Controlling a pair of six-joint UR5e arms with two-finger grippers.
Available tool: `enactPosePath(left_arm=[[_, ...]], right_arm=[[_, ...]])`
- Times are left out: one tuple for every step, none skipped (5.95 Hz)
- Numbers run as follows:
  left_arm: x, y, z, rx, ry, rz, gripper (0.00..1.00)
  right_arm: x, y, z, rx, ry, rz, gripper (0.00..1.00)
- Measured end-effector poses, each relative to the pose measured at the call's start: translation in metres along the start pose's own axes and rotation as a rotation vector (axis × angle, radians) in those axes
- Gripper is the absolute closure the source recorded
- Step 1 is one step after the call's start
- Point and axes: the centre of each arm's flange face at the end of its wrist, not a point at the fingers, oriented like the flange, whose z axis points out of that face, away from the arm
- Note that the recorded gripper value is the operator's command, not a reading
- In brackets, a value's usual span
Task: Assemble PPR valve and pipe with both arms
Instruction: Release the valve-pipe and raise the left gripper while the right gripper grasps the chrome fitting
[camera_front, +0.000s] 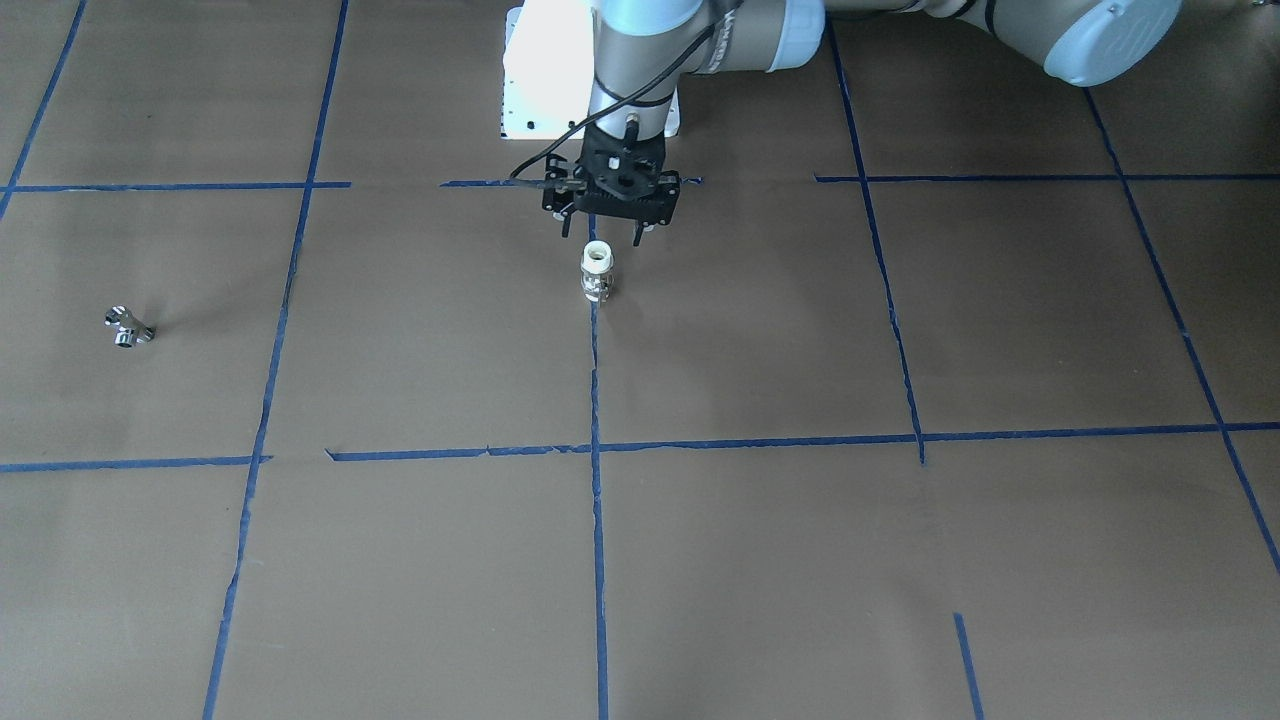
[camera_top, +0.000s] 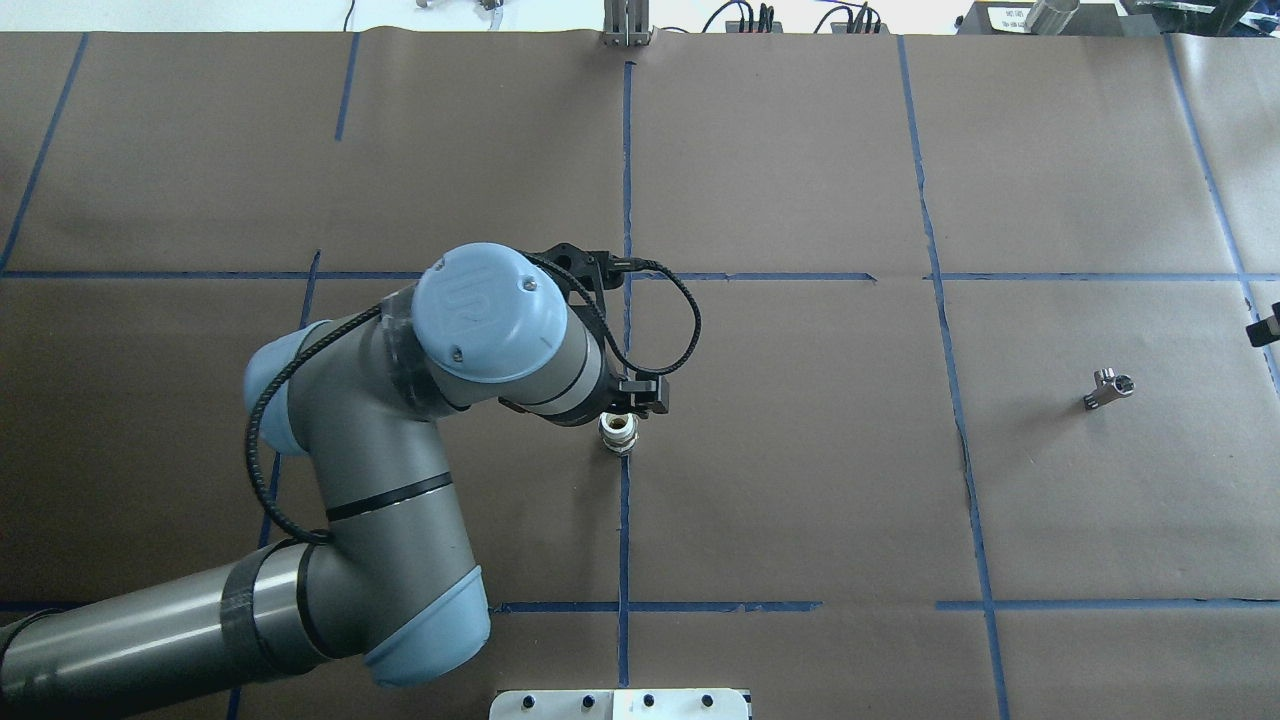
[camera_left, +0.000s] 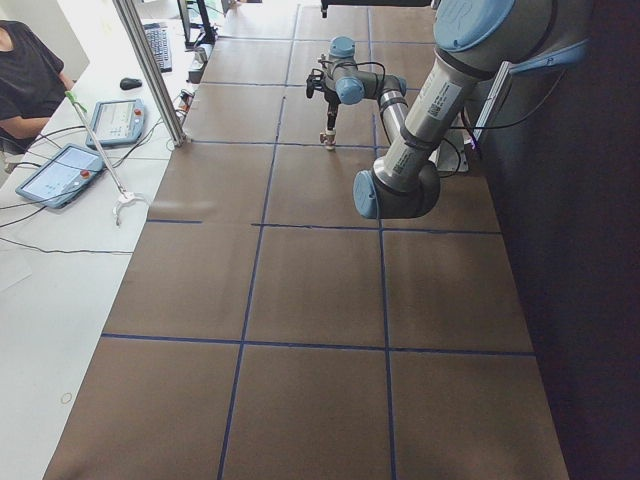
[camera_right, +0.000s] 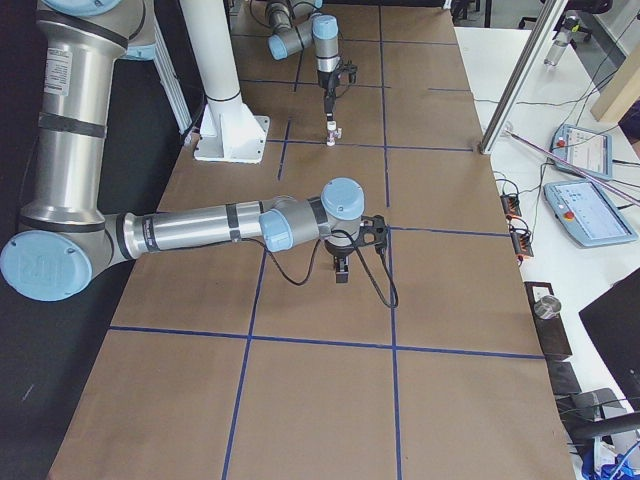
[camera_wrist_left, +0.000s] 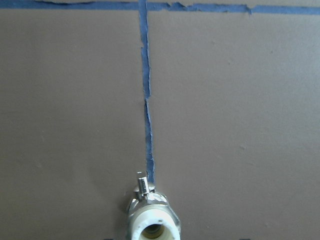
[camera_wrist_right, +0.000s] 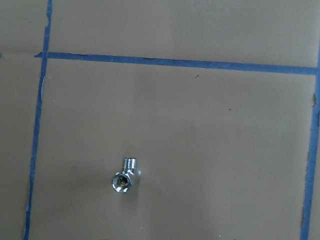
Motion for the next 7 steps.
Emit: enactPosePath(left_arm=[[-0.016,-0.005,-0.023,0.026,0.022,-0.005,0.13],[-0.025,-0.010,-0.039,0.048,0.037,-0.011,0.13],[-0.031,-0.013,-0.048,0.060,0.044,-0.016,0.12],[-0.038,-0.012,-0.052,0.063,0.045,-0.018,0.11],[-0.042,-0.010,-0.055,0.065,0.047,-0.020,0.11],[-0.044,-0.010,-0.058,0.067,0.051,-0.030,0.11],[-0.044,-0.009,-0.059,0.067,0.053,-0.041,0.11]], right_arm=[[-0.025,-0.007,0.022,-0.003,0.036,0.018,0.00],[-0.044,-0.008,0.045,-0.017,0.071,0.003,0.01],[-0.058,-0.005,0.066,-0.038,0.101,-0.022,0.01],[-0.073,-0.005,0.085,-0.052,0.126,-0.046,0.01],[-0.084,-0.011,0.107,-0.071,0.141,-0.051,0.01],[-0.086,-0.015,0.125,-0.089,0.151,-0.046,0.02],[-0.085,-0.017,0.133,-0.098,0.155,-0.045,0.06]])
